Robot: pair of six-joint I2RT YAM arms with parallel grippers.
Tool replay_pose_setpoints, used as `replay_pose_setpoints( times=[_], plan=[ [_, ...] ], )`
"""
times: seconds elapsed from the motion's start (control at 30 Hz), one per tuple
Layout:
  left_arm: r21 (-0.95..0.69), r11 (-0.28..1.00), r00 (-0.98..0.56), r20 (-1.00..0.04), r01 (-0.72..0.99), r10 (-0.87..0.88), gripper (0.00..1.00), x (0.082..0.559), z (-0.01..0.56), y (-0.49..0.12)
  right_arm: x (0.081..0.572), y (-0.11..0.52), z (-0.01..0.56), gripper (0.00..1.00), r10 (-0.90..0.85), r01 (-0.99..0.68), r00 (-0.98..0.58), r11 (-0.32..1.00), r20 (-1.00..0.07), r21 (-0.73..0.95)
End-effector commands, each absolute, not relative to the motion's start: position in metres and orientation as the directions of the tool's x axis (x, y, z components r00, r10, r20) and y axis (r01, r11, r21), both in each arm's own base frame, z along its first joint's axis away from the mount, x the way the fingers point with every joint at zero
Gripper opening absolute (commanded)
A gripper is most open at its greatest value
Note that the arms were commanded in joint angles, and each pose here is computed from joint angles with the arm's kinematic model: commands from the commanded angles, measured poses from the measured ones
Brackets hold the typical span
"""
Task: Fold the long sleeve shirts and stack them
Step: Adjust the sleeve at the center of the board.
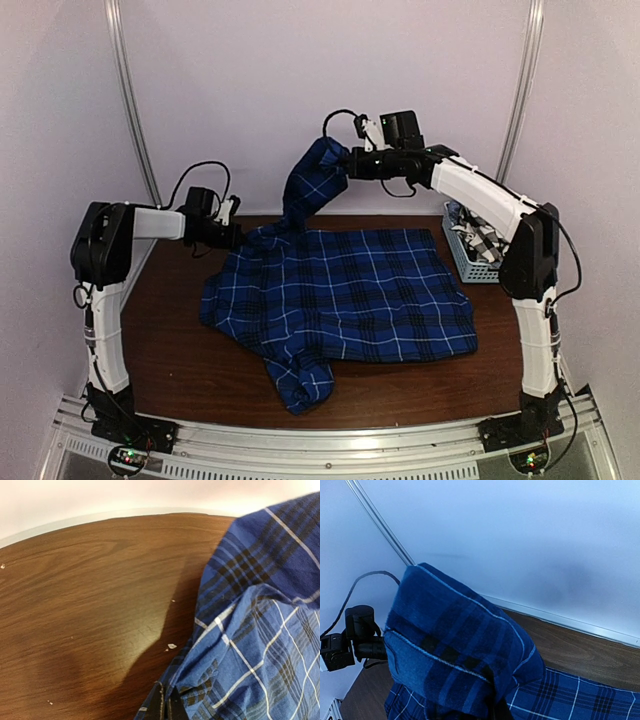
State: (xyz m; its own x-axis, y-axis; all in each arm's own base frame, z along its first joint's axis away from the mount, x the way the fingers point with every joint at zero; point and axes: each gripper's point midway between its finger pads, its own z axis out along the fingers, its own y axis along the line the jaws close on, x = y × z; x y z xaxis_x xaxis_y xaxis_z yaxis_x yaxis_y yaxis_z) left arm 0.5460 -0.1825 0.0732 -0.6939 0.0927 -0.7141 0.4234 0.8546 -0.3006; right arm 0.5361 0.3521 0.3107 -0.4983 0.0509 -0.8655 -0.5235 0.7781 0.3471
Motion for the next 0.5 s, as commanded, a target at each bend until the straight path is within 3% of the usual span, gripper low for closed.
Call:
replay_pose_setpoints(
  times=[0.0,0.47],
  plan=[
    [-0.29,0.902,-0.668,-0.744,0.321,-0.001,0.0,0.564,0.074,-0.168,0.532,0.342,0.343,0.0,0.067,-0.549,-0.441,0.769,-0.895,0.328],
    [-0.292,0.95,-0.675,-0.724,0.112,-0.142,0.0,0.592,0.035,-0.145,0.522,0.357,0.339,0.0,0.007,-0.642,-0.43,0.701,-0.903,0.311]
  ],
)
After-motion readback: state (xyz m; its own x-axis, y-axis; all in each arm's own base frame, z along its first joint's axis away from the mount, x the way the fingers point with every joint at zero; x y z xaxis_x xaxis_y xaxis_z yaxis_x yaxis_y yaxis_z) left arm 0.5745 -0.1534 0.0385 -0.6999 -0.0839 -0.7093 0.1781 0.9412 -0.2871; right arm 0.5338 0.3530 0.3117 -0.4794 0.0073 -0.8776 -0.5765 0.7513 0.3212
